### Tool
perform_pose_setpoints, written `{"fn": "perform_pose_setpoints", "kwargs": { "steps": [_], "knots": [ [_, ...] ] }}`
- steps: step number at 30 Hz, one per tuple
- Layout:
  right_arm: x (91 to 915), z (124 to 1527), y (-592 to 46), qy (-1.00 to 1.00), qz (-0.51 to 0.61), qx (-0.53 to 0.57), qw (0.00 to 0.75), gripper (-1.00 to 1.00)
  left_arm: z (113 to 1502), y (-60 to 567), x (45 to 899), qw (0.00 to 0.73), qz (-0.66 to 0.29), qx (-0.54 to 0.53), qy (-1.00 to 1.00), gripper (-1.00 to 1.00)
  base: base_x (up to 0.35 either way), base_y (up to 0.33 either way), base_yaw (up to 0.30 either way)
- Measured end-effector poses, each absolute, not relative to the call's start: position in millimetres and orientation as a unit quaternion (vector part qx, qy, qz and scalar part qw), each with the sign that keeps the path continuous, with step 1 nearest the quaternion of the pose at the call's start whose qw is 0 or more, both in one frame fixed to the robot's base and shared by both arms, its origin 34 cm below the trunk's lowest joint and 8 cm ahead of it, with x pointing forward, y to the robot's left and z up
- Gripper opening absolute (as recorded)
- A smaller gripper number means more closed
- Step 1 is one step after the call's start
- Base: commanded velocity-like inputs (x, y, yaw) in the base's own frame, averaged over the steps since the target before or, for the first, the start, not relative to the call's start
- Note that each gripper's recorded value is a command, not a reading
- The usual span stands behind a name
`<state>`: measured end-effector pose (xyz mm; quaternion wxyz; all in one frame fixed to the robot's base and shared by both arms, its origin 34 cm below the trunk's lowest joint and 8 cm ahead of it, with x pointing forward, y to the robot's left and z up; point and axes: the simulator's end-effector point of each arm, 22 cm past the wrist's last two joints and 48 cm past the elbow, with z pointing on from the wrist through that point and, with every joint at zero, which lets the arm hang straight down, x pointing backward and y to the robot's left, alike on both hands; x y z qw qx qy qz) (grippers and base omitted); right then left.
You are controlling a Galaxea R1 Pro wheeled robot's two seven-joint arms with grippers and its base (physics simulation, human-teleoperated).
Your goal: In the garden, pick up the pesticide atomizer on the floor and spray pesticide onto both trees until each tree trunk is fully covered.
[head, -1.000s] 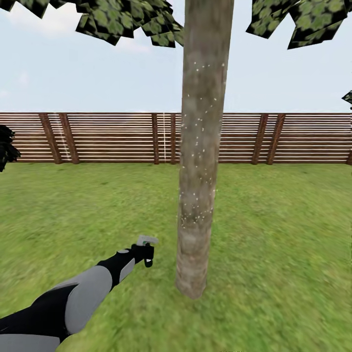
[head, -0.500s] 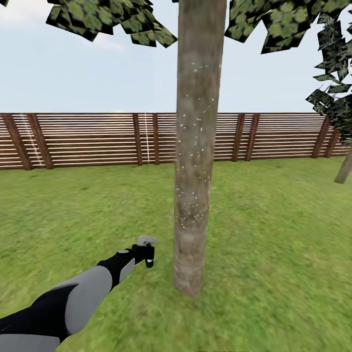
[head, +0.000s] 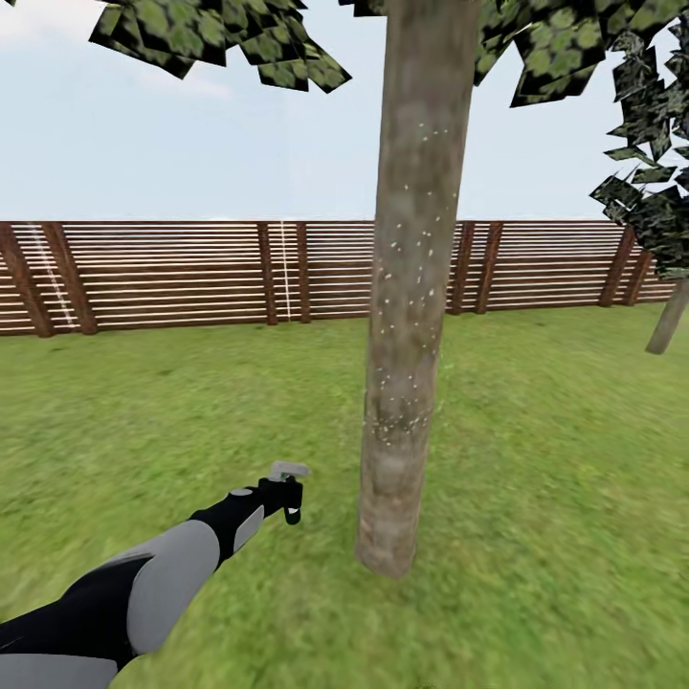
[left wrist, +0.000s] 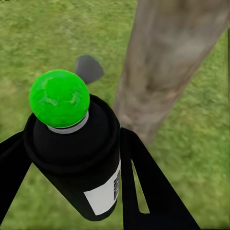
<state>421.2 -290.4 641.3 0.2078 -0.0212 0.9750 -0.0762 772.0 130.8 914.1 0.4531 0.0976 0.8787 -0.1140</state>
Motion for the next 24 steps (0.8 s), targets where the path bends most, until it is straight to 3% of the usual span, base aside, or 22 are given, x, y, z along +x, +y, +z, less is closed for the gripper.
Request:
{"fn": "perform_pose_setpoints", "kwargs": {
  "steps": [14,24],
  "knots": [
    [421.0,641.3,-290.3,0.975,-0.076,-0.021,0.208,1.0,914.2,130.7,771.9,0.453,-0.114,0.098,0.879,-1.0,0.093,0.35,-0.283],
    [420.9,641.3,-290.3,0.975,-0.076,-0.021,0.207,1.0,914.2,130.7,771.8,0.453,-0.114,0.098,0.879,-1.0,0.087,0.35,-0.101]
  ]
}}
